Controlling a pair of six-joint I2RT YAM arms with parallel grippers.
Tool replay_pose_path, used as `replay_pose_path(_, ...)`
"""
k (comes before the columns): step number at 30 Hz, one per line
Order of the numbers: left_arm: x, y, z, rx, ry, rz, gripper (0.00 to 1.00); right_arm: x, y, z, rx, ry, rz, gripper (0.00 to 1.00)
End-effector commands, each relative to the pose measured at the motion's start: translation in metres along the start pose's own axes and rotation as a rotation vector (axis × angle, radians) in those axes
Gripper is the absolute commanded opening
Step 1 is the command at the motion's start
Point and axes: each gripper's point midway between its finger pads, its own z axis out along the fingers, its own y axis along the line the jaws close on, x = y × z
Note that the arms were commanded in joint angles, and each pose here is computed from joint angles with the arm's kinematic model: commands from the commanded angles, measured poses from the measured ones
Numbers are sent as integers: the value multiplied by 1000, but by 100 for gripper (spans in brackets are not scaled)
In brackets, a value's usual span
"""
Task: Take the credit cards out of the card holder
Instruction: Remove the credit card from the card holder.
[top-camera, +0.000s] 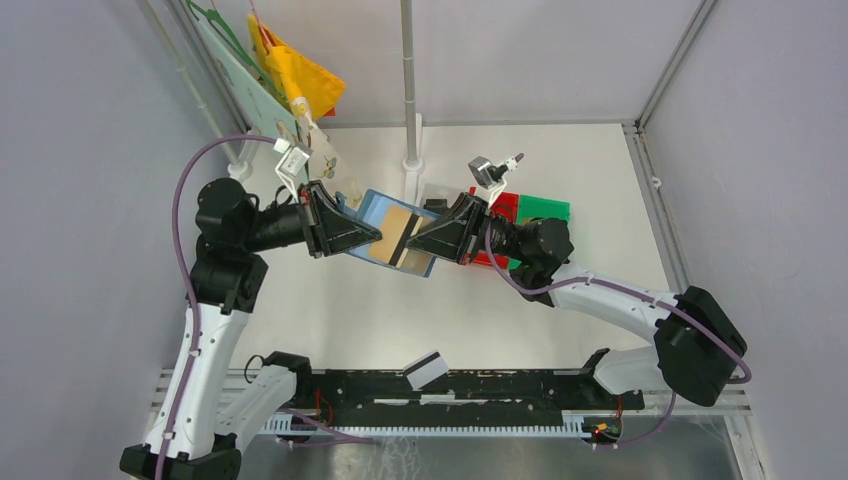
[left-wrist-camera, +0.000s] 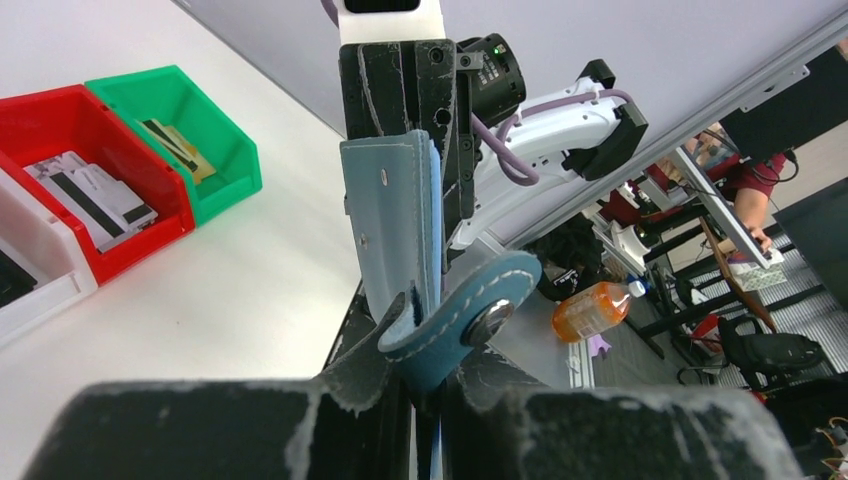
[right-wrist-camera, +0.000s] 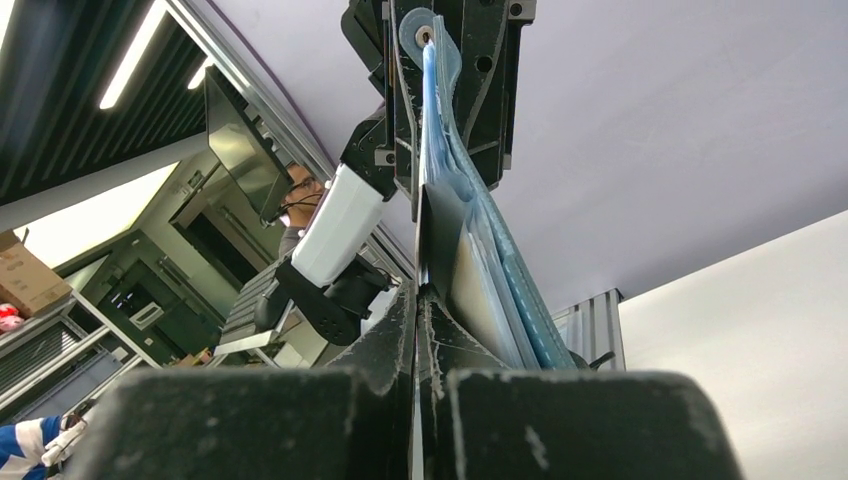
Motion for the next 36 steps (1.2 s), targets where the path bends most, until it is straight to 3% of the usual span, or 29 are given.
replay_pose_path(1,-21,-23,-4,28,-60,68,16,-10,36,-2,-114,-23,-73,0)
replay_pose_path(5,-20,-21,-4,22,-66,76,2,-13,36,1,-112,-24,-77,1)
replay_pose_path(7,-21,-19,-4,14,-73,84,2,-14,36,4,-109,-29,-72,13)
replay_pose_path(10,-21,-14,-3,-7,-86,83,2,-14,35,12,-114,-35,-58,23)
replay_pose_path(13,-21,-10,-3,-20,-89,77,2,-11,32,18,-114,-38,-36,23)
replay_pose_path(17,-20,-8,-3,-32,-87,83,2,-12,24,20,-89,-66,-2,10)
replay_pose_path(18,-19,-7,-3,-34,-86,84,2,-13,22,21,-84,-73,2,10)
replay_pose_path(20,-18,-8,-4,-31,-81,90,2,-13,19,22,-69,-72,12,23)
replay_pose_path(25,-15,-8,-5,-37,-74,114,2,-17,18,24,-54,-81,1,30)
replay_pose_path(30,-15,-8,-6,-40,-72,130,2,-19,15,25,-43,-87,11,2)
replay_pose_path(36,-19,-8,-7,-64,-74,167,2,-20,8,9,-5,-73,7,0)
